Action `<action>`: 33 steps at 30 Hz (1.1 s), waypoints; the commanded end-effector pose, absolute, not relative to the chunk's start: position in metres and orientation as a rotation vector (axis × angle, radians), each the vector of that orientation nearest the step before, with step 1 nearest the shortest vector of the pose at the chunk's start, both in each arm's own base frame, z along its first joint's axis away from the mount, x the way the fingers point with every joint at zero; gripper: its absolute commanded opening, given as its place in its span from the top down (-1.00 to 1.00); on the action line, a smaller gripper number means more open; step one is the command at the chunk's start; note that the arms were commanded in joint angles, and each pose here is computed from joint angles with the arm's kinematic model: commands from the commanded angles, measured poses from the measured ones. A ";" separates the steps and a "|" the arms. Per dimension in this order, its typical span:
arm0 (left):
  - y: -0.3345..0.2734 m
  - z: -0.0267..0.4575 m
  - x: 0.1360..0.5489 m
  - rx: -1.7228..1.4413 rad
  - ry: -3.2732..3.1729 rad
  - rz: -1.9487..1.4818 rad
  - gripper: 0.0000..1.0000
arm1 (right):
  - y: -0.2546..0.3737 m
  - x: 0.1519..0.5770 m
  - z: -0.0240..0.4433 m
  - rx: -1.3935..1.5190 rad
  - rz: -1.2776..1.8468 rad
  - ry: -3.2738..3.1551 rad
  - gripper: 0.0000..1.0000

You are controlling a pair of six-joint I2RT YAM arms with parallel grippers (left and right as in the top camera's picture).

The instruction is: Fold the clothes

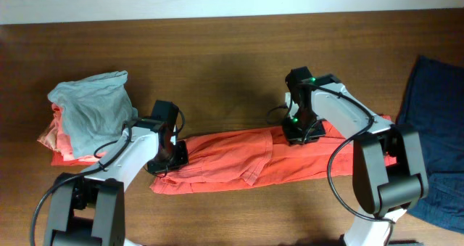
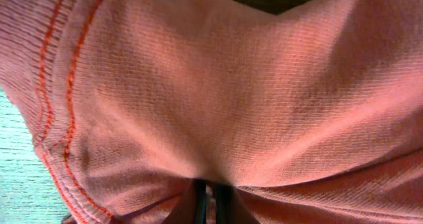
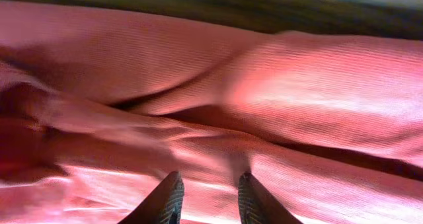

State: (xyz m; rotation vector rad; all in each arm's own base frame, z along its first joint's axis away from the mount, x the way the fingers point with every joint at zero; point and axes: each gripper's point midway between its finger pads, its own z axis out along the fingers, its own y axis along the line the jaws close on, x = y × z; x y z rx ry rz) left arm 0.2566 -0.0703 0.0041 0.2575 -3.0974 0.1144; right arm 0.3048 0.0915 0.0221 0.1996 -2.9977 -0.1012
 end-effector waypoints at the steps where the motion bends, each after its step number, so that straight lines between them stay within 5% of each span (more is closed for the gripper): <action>1: -0.060 -0.004 0.244 0.236 -3.070 0.044 0.84 | 0.074 0.305 0.020 0.193 0.036 -2.998 0.33; 10: -0.063 -0.004 0.261 0.241 -3.136 0.075 0.80 | 0.030 0.317 0.048 -0.030 0.066 -3.069 0.30; 12: -0.063 -0.004 0.270 0.243 -3.175 0.078 0.75 | 0.011 0.321 0.061 -0.121 0.058 -3.108 0.21; 14: -0.059 -0.003 0.284 0.280 -3.222 0.092 0.74 | -0.022 0.321 0.076 -0.276 0.054 -3.138 -0.09; 17: -0.044 -0.002 0.298 0.378 -3.258 0.107 0.74 | -0.048 0.314 0.078 -0.373 0.022 -3.117 -0.18; 23: -0.002 0.007 0.338 0.593 -3.376 0.177 0.74 | -0.078 0.308 0.076 -0.478 -0.126 -3.106 -0.30; 33: -0.035 0.035 0.352 0.384 -3.409 0.617 0.77 | -0.117 0.298 0.077 -0.710 -0.193 -3.080 -0.37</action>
